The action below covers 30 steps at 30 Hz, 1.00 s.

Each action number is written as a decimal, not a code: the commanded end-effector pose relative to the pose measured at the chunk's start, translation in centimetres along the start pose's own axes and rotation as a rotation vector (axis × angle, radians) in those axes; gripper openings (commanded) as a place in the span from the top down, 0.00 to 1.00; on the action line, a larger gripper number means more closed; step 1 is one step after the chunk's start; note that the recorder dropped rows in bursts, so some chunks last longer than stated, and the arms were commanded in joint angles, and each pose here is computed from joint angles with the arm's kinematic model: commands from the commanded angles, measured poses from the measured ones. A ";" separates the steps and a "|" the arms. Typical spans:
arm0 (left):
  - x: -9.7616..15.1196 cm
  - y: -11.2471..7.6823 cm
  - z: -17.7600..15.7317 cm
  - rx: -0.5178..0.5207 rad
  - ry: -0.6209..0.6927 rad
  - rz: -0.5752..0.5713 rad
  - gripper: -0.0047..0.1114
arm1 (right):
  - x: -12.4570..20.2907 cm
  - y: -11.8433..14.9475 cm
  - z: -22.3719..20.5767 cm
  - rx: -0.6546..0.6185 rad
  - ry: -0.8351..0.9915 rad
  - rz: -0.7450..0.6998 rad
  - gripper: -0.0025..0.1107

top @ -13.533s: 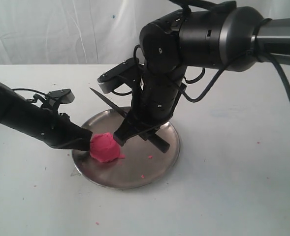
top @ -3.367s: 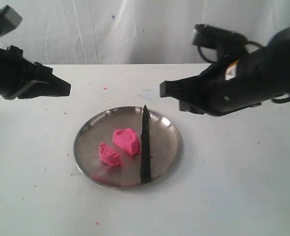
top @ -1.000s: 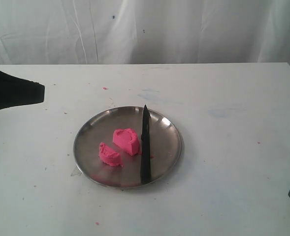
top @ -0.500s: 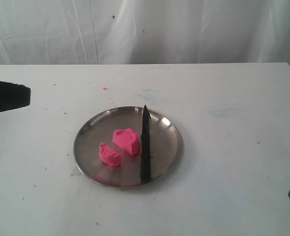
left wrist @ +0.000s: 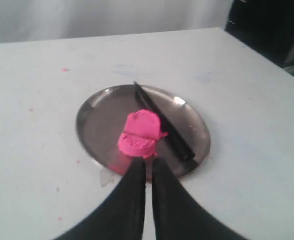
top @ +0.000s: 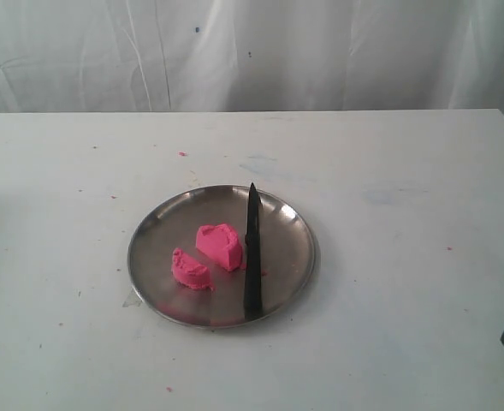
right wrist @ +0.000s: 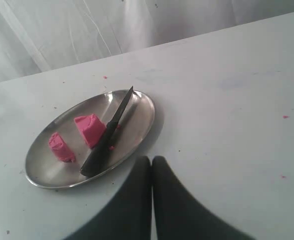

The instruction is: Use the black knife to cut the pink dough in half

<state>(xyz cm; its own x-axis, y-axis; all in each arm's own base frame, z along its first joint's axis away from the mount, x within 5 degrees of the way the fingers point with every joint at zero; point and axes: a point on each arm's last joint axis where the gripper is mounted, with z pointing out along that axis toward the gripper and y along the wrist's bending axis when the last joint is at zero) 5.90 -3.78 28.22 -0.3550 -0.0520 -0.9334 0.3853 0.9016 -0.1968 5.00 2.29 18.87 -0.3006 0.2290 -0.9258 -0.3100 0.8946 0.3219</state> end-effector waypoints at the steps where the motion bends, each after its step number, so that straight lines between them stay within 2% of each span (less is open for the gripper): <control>1: 2.9 1.1 -0.1 -0.105 0.030 -0.078 0.86 | 0.1 -0.1 0.0 0.011 -0.002 -0.004 0.98; 12: 8.4 2.6 0.8 -0.162 -0.057 -0.088 0.86 | 0.1 -0.1 0.0 0.011 -0.002 -0.004 0.98; 19: 11.4 3.3 1.9 -0.188 0.045 -0.085 0.86 | 0.1 -0.1 0.0 0.011 -0.002 -0.004 0.98; 22: 11.3 3.5 1.8 -0.206 0.044 -0.045 0.86 | 0.1 -0.1 0.0 0.011 -0.002 -0.004 0.98; 30: 11.1 3.6 1.8 -0.213 0.022 -0.043 0.86 | 0.1 -0.1 0.0 0.011 -0.002 -0.004 0.98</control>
<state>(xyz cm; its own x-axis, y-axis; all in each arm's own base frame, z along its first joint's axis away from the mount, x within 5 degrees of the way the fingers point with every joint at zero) 4.89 -1.94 16.69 -0.3907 -0.0859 -0.9165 0.1834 0.9684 -0.1689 4.99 2.29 18.83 -0.3049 0.2271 -0.9249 -0.3092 0.8949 0.3217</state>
